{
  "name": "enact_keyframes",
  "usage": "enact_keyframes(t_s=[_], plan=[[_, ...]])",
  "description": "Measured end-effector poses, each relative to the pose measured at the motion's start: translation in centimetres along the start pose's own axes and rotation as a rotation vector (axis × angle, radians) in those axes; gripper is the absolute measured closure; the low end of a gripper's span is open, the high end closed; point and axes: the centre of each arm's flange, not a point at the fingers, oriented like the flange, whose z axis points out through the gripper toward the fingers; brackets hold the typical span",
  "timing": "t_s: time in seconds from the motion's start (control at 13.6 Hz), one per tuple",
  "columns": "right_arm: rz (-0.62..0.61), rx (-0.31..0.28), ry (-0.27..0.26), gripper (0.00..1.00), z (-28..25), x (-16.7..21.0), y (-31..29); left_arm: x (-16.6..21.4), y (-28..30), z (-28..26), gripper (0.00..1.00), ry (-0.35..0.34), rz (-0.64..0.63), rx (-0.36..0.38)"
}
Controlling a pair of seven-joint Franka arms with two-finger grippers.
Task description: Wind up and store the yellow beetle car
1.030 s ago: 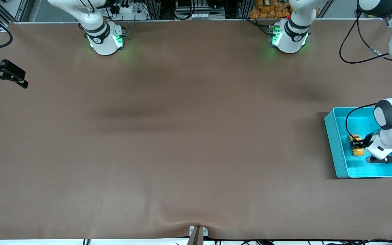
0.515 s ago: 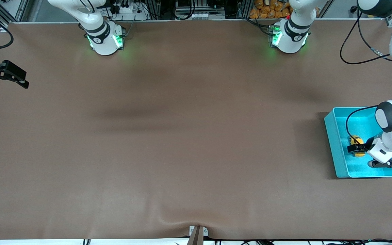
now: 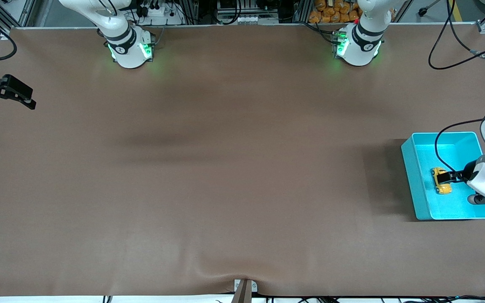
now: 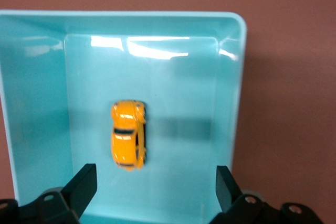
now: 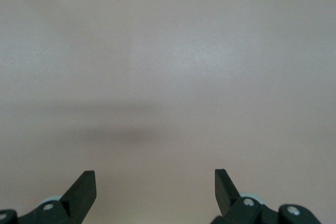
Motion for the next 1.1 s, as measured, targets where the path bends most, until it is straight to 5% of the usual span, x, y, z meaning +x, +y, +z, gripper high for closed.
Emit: enact_keyframes(t_s=[0.81, 1.1], plan=[[0.0, 0.0, 0.002, 0.0, 0.0, 0.0, 0.0, -6.2, 17.0, -13.0, 0.0, 0.019, -0.182, -0.071], [0.0, 0.0, 0.009, 0.0, -0.1, 0.1, 0.0, -9.5, 20.1, -17.5, 0.0, 0.017, -0.163, -0.041]])
